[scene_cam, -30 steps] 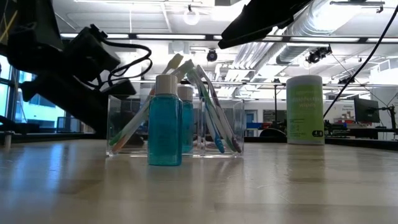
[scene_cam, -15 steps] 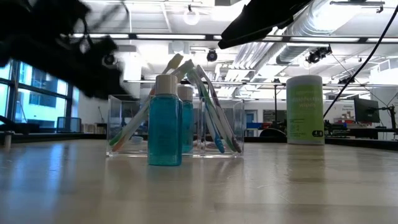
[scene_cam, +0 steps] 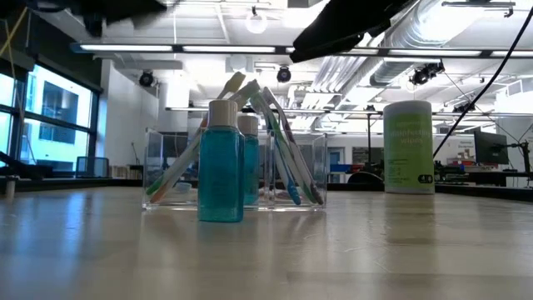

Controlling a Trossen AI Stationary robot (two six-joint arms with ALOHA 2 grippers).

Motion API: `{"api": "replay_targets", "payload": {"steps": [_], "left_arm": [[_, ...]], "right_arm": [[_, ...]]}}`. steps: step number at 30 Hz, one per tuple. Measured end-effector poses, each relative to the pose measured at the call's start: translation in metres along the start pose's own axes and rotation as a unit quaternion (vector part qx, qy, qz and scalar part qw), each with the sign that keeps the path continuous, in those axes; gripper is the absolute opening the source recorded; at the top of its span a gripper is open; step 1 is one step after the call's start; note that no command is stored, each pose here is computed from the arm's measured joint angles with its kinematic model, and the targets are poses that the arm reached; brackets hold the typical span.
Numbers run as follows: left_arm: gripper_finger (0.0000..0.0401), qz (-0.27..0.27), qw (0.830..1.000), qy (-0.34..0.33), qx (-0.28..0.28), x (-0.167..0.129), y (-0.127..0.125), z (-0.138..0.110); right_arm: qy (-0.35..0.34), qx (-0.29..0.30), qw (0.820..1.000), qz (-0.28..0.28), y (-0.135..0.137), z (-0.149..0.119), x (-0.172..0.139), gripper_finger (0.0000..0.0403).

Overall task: Pick & Place toothbrushing station
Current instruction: Put the violet toothbrush into the transparent organizer

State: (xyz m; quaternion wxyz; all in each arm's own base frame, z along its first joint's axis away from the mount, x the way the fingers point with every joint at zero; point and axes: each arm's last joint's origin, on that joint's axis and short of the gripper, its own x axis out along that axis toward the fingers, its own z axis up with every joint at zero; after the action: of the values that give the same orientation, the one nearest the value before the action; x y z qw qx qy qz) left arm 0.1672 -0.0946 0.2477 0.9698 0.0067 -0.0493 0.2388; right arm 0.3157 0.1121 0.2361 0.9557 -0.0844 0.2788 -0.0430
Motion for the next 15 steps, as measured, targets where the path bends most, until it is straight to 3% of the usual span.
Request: {"api": "replay_targets", "payload": {"steps": [4, 8, 12, 15], "left_arm": [[0.0002, -0.096, 0.995, -0.034, 0.008, -0.008, -0.009, 0.01], [0.0002, -0.14, 0.989, -0.043, 0.016, -0.014, -0.018, 0.018], [0.0002, -0.165, 0.98, -0.035, 0.103, -0.017, -0.035, 0.023], [0.0002, -0.183, 0.964, -0.023, 0.193, -0.016, -0.055, 0.023]], "right_arm": [[-0.006, 0.002, 1.0, 0.001, 0.0, 0.001, 0.0, 0.0263], [-0.013, 0.005, 1.0, 0.002, 0.0, 0.003, 0.0, 0.0263], [-0.021, 0.009, 1.0, 0.005, 0.001, 0.004, 0.0, 0.0263], [-0.022, 0.01, 1.0, 0.005, 0.001, 0.005, 0.0, 0.0263]]}}
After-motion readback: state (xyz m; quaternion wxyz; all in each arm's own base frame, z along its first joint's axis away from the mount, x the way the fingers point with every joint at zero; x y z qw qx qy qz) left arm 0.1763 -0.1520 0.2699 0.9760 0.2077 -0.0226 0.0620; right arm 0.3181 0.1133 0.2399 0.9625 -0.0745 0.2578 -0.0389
